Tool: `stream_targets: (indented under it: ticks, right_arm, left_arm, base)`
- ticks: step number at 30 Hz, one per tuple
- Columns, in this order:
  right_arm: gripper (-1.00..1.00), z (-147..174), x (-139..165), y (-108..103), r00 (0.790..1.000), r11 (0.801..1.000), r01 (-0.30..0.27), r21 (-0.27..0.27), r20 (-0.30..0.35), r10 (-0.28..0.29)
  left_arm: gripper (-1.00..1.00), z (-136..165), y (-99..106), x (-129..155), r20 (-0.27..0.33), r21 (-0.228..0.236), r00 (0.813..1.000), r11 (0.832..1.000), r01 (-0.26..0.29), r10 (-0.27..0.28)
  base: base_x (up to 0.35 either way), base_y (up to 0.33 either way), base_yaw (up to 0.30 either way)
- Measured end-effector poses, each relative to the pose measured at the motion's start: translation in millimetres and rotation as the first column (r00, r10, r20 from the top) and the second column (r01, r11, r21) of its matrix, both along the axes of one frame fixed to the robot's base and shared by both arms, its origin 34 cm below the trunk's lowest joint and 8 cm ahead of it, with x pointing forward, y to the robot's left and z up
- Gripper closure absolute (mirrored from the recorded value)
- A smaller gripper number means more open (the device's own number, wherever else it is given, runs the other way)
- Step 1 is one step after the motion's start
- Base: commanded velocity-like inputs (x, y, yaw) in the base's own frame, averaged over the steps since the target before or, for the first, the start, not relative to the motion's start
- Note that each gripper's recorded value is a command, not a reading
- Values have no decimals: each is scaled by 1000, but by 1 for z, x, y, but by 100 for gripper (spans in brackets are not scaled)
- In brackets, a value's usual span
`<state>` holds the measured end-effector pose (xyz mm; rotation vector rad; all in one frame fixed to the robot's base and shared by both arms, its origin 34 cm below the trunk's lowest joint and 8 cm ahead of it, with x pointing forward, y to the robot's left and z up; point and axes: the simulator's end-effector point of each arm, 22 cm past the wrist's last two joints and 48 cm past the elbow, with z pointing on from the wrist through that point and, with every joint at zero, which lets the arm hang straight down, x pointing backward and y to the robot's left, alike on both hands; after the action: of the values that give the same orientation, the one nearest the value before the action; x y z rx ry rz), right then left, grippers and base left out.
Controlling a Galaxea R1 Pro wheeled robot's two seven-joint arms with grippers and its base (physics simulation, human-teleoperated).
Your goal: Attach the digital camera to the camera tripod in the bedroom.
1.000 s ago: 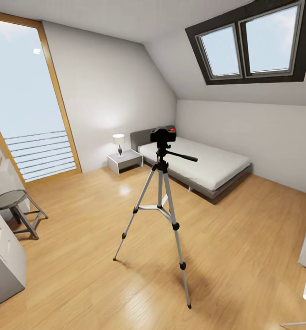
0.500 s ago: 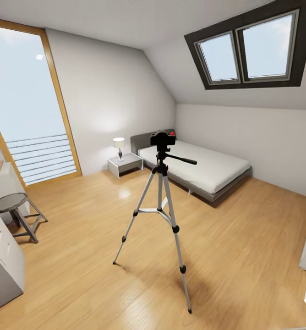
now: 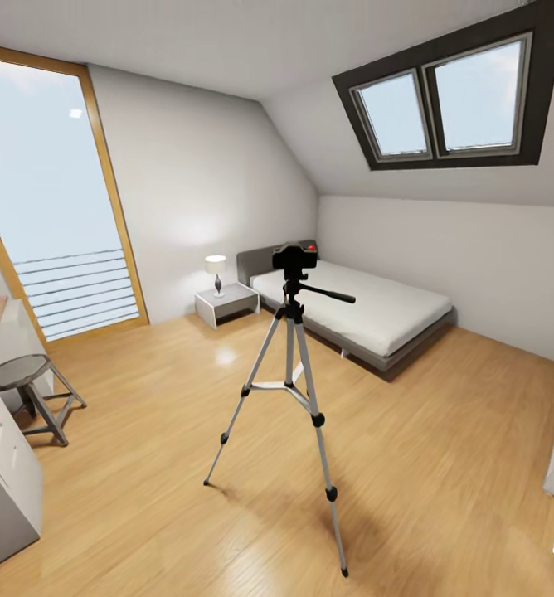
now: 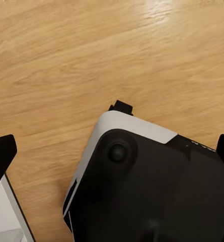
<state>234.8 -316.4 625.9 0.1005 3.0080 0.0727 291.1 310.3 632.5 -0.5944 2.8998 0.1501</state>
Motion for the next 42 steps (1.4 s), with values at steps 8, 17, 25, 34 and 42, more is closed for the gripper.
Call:
stream_targets:
  ticks: [8,17,25,34,42]
  right_arm:
    - [-100,2,5,0,1000,1000,-2,-1,13,2]
    - [-100,4,10,-1,1000,1000,-2,-3,28,2]
    - [-100,5,15,-1,999,1000,-2,-4,41,2]
    - [-100,7,21,-1,998,1000,-2,-4,55,2]
    - [-100,9,25,-1,998,1000,-2,-4,68,2]
  left_arm:
    - [-100,2,0,5,13,0,1000,1000,-1,1]
    - [-100,5,0,10,28,0,1000,1000,-1,1]
    - [-100,8,0,15,40,0,999,1000,0,0]
    - [-100,10,0,20,55,0,998,1000,-1,1]
    - [-100,13,0,25,68,0,998,1000,-1,1]
  base:
    - [0,0,0]
    - [0,0,0]
    - [0,0,0]
    - [0,0,0]
    - [0,0,0]
